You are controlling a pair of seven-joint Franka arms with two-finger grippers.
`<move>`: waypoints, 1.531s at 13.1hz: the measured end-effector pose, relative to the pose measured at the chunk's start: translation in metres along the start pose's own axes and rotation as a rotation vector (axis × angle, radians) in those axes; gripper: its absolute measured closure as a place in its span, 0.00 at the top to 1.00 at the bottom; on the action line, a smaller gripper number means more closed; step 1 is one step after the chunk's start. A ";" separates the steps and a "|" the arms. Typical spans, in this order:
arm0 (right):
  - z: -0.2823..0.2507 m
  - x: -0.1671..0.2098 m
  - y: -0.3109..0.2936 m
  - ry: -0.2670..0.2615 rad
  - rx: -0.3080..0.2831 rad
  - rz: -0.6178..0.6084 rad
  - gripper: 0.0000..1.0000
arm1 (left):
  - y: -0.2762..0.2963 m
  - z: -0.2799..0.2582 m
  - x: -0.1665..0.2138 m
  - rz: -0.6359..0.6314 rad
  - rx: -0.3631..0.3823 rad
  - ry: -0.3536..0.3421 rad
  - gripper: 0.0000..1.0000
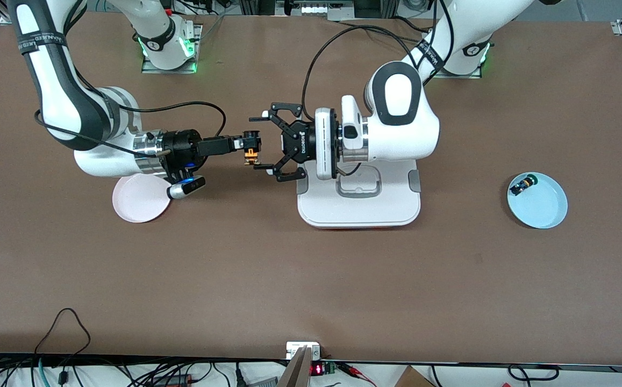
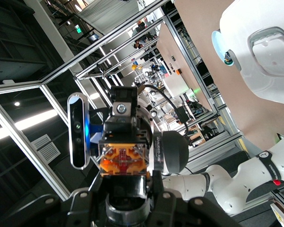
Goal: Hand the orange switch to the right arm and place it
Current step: 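Open the left gripper and pull both grippers apart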
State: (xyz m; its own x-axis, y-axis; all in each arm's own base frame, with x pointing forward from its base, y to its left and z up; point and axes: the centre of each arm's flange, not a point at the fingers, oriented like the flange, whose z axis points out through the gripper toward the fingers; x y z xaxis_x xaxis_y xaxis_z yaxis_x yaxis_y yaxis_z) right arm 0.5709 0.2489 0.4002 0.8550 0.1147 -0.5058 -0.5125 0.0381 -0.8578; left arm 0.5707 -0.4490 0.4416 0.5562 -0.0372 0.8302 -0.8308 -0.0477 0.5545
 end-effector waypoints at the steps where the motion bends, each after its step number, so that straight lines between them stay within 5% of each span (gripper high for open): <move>1: -0.002 0.000 -0.001 0.001 -0.005 -0.004 0.41 | -0.001 -0.006 0.002 -0.010 -0.021 -0.003 1.00; 3: -0.013 -0.001 -0.003 0.008 -0.041 -0.019 0.41 | -0.002 -0.025 0.009 -0.022 -0.060 -0.066 1.00; 6: -0.028 -0.004 -0.005 -0.006 -0.161 -0.058 0.41 | 0.001 -0.066 0.032 -0.074 -0.072 -0.272 1.00; 12: -0.048 -0.020 0.004 -0.080 -0.535 -0.192 0.41 | 0.022 -0.136 0.057 -0.293 0.012 -0.717 1.00; 15: -0.068 -0.022 0.015 -0.124 -0.680 -0.227 0.41 | 0.025 -0.173 0.059 -0.472 0.151 -0.924 1.00; 20: -0.098 -0.022 0.013 -0.207 -1.029 -0.376 0.41 | 0.009 -0.231 0.033 -0.724 0.589 -1.237 1.00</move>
State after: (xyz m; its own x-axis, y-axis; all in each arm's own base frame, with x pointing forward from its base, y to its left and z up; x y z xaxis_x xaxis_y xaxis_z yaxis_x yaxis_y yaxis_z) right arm 0.5537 0.1495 0.3914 0.8630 0.4361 -0.2550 0.1685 -0.7243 -0.6686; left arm 0.5771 -0.2198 0.4867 0.7372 -0.5929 -0.3241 -0.4273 -0.7806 0.4562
